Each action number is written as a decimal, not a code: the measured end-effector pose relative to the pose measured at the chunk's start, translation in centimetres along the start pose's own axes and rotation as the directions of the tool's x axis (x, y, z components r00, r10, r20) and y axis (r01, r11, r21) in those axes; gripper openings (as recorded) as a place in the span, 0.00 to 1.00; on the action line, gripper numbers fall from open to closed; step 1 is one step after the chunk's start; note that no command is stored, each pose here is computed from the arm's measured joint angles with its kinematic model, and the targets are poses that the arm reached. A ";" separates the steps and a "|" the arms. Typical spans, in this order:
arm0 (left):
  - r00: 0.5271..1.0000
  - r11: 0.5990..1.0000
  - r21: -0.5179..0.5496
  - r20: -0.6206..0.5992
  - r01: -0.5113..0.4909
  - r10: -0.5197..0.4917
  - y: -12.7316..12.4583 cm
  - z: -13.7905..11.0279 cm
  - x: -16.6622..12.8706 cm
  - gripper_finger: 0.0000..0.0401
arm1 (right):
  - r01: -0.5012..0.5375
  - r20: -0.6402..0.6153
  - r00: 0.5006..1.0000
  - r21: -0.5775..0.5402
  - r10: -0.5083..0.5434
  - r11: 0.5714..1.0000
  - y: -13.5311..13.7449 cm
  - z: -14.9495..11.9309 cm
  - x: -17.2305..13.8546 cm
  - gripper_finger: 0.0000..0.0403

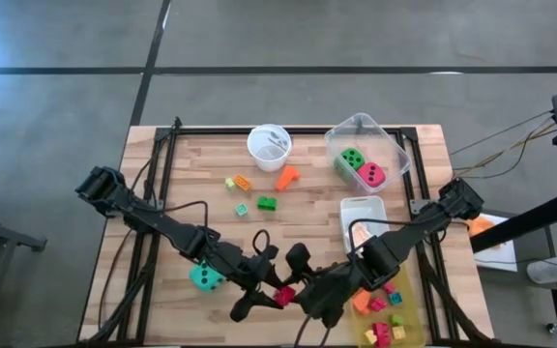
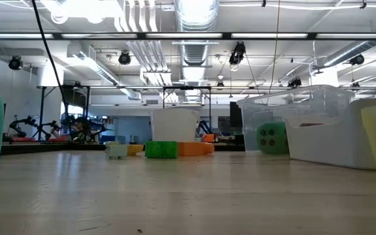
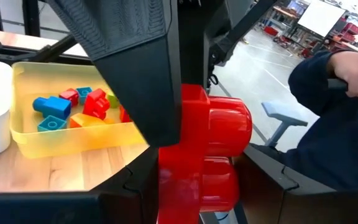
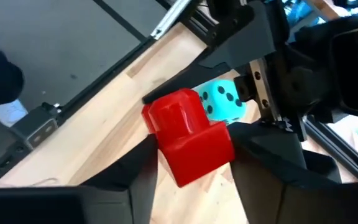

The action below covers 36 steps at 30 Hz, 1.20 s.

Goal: Pick & Place Toys
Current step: Put the red game piece into the yellow bin

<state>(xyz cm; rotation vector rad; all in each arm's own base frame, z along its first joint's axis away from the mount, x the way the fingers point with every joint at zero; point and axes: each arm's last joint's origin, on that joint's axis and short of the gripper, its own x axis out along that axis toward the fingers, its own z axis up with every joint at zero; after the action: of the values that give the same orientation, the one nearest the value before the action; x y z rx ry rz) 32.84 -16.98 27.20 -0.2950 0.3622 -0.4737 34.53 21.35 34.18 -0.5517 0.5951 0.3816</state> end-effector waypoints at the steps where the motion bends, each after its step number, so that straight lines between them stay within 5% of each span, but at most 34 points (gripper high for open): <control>1: 1.000 1.000 0.000 -0.002 0.001 -0.001 0.0 0.0 0.0 0.41 | -0.013 0.003 1.000 -0.011 0.013 1.000 0.0 0.0 0.0 0.42; 10: 0.999 0.999 0.017 -0.011 0.030 -0.030 -0.1 0.0 0.0 0.41 | -0.074 0.023 0.997 -0.040 0.075 0.996 0.0 0.0 0.0 0.29; 17: 1.000 0.999 0.028 0.008 0.024 -0.024 -0.1 0.2 -0.1 0.72 | -0.084 0.025 0.996 -0.032 0.084 0.996 0.1 0.0 0.0 0.27; 22: 1.000 0.999 0.027 0.007 0.019 -0.019 -0.1 0.1 -0.1 0.84 | -0.085 0.032 0.996 -0.019 0.086 0.996 0.1 0.1 0.0 0.26; 36: 1.000 1.000 0.026 0.015 -0.015 0.014 0.0 0.1 0.0 0.86 | -0.075 0.041 0.996 0.018 0.074 0.997 0.1 0.2 0.1 0.26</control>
<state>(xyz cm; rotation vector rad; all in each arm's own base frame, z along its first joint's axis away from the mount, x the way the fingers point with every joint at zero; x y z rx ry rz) 32.86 -16.93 27.33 -0.2702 0.3431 -0.4614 34.63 21.54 34.24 -0.5028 0.5807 0.4562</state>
